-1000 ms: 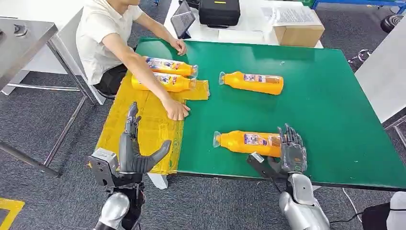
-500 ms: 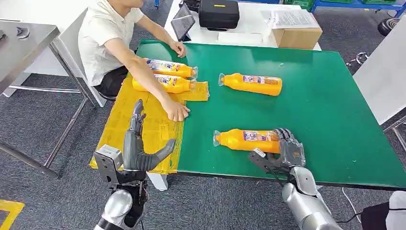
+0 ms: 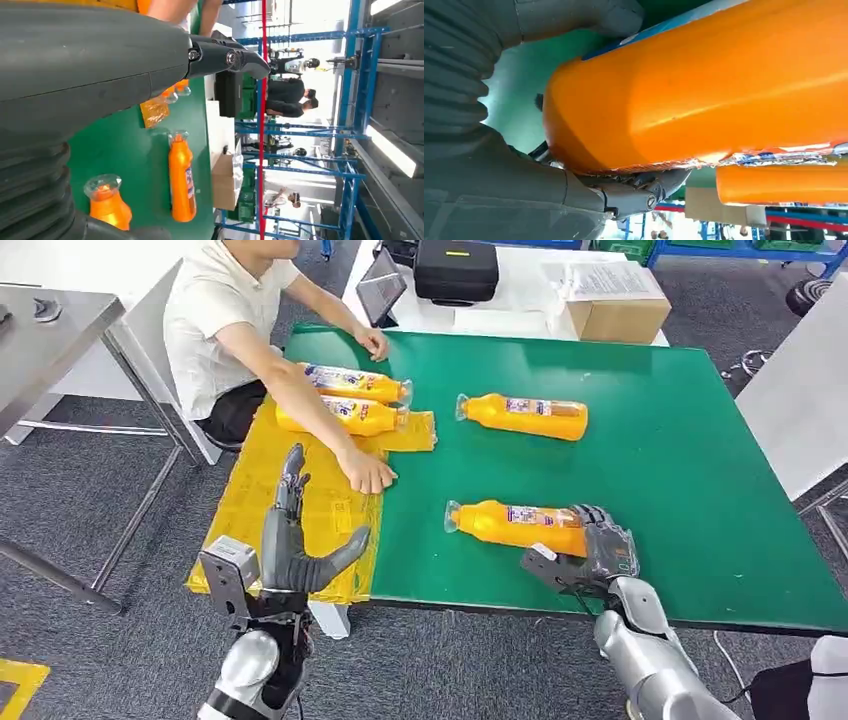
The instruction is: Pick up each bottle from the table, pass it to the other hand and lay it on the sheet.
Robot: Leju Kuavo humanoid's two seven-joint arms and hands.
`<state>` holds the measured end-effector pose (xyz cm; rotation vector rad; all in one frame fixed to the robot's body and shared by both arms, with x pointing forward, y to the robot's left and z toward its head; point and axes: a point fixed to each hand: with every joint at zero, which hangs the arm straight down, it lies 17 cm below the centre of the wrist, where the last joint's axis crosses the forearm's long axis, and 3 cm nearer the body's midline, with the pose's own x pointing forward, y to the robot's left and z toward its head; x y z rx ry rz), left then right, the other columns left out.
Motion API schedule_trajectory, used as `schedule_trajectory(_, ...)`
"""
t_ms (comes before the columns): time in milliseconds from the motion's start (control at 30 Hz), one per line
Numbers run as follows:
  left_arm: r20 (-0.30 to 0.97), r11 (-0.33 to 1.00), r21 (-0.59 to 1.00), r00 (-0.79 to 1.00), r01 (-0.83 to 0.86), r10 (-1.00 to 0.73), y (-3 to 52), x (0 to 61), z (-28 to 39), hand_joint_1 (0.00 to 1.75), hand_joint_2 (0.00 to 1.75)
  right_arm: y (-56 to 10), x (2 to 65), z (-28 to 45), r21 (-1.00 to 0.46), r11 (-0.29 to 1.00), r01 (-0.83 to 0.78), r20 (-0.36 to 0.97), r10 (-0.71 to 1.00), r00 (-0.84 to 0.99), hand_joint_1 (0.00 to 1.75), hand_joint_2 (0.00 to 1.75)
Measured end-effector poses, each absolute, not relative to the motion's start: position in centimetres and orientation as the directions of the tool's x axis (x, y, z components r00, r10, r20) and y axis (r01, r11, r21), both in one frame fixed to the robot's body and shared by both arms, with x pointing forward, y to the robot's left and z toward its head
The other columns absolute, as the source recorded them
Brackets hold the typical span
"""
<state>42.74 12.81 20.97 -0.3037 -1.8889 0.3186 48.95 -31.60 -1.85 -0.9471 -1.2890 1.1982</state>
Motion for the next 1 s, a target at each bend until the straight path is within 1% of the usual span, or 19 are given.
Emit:
schedule_trajectory(67,0.871,0.93,-0.364,-0.333,0.057,0.362,12.7,42.7,21.1,0.0,1.75,-31.2,48.9,-1.6,-0.971,0.214,-0.107,0.225,0.968,-0.112,1.75,1.75)
schedule_trajectory(100,0.869,0.93,-0.364,-0.34,0.054,0.36,12.8,42.6,21.2,0.0,1.75,-30.9,48.8,-1.4,-0.962,0.255,-0.099,0.266,0.956,-0.125,1.75,1.75)
schedule_trajectory(200,0.858,0.909,-0.415,-0.31,0.052,0.409,12.9,42.2,20.1,0.0,1.75,-29.5,48.1,-0.5,-0.902,0.428,-0.056,0.431,0.889,-0.152,1.75,1.75)
schedule_trajectory(300,0.783,0.798,-0.599,-0.166,0.064,0.6,12.2,40.9,16.9,0.0,1.75,-27.8,47.2,0.8,-0.814,0.581,0.011,0.572,0.804,-0.161,1.75,1.75)
schedule_trajectory(367,0.713,0.718,-0.696,-0.095,0.024,0.694,12.3,39.8,14.6,0.0,1.75,-26.5,46.5,2.2,-0.724,0.687,0.063,0.671,0.722,-0.168,1.75,1.75)
schedule_trajectory(433,0.688,0.689,-0.725,-0.06,-0.018,0.723,12.5,38.9,12.7,0.0,1.75,-25.9,45.8,3.3,-0.64,0.761,0.105,0.743,0.648,-0.167,1.75,1.75)
schedule_trajectory(533,0.687,0.685,-0.726,-0.031,-0.068,0.726,12.7,38.0,10.8,0.0,1.75,-24.7,44.9,5.4,-0.524,0.839,0.148,0.814,0.544,-0.201,1.75,1.75)
schedule_trajectory(633,0.667,0.665,-0.742,0.01,-0.082,0.745,12.3,37.8,9.5,0.0,1.75,-23.5,44.6,8.6,-0.382,0.908,0.171,0.871,0.416,-0.262,1.75,1.75)
schedule_trajectory(700,0.65,0.65,-0.756,0.032,-0.079,0.76,12.0,37.7,9.1,0.0,1.75,-22.7,44.5,10.2,-0.327,0.93,0.17,0.883,0.364,-0.296,1.75,1.75)
schedule_trajectory(933,0.642,0.646,-0.76,0.069,-0.073,0.764,11.4,37.6,8.2,0.0,1.75,-20.0,43.9,13.7,-0.252,0.956,0.153,0.878,0.292,-0.378,1.75,1.75)
schedule_trajectory(1000,0.643,0.647,-0.759,0.075,-0.069,0.762,11.3,37.5,8.1,0.0,1.75,-19.9,43.8,14.1,-0.247,0.957,0.154,0.876,0.288,-0.387,1.69,1.75)
